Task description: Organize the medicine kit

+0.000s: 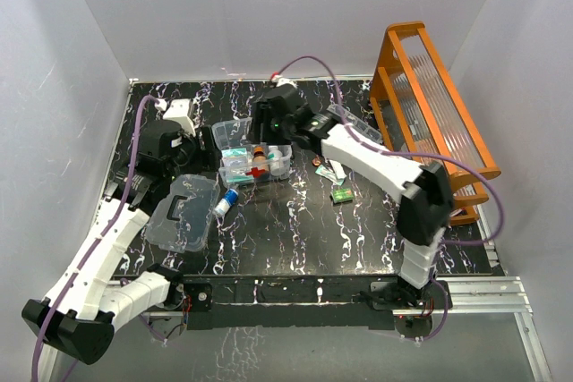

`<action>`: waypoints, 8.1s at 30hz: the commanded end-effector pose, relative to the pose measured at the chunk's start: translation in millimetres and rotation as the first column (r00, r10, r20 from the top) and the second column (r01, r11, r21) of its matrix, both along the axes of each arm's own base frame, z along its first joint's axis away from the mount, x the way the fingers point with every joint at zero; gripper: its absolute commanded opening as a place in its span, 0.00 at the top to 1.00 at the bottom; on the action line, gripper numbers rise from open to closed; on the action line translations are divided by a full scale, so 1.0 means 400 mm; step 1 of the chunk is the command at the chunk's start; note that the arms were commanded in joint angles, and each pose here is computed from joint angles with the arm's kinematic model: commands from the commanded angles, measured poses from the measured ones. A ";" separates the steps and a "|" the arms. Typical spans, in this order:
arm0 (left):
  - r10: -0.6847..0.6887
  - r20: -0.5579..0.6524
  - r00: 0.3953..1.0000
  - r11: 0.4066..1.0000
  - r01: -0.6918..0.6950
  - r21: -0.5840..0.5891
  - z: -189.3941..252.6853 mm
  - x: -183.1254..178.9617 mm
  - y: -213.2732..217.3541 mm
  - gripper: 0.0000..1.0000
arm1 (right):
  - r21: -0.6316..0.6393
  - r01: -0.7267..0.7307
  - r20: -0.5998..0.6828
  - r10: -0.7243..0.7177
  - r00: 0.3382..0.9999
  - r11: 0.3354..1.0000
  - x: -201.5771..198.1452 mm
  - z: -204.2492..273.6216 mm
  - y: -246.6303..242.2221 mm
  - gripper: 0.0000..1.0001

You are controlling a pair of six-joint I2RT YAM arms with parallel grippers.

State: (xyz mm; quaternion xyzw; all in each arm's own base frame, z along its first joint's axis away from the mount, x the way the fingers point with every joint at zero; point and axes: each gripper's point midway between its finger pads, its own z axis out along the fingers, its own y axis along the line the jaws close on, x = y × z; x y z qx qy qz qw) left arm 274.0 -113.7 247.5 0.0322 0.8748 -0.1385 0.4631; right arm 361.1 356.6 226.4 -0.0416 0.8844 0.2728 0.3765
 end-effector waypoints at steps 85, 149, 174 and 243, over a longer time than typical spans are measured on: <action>0.157 -0.322 0.934 0.923 -0.022 0.385 -0.537 -0.064 -0.009 0.68 | 0.066 0.233 0.019 -0.235 0.972 0.970 -0.090 -0.044 -0.296 0.43; -0.529 -0.115 0.841 0.673 0.499 0.547 -0.244 0.449 -0.250 1.00 | 0.081 0.330 0.069 -0.335 0.940 0.941 -0.126 0.003 -0.397 0.43; -0.530 -0.162 0.833 0.677 0.530 0.512 -0.440 0.520 -0.300 1.00 | 0.082 0.336 0.062 -0.341 0.938 0.938 -0.138 0.007 -0.407 0.43; 0.053 0.071 0.996 0.998 -0.056 0.033 -0.090 -0.001 0.025 0.29 | -0.507 0.204 -0.084 -0.284 0.955 0.838 0.113 -0.456 -0.509 0.79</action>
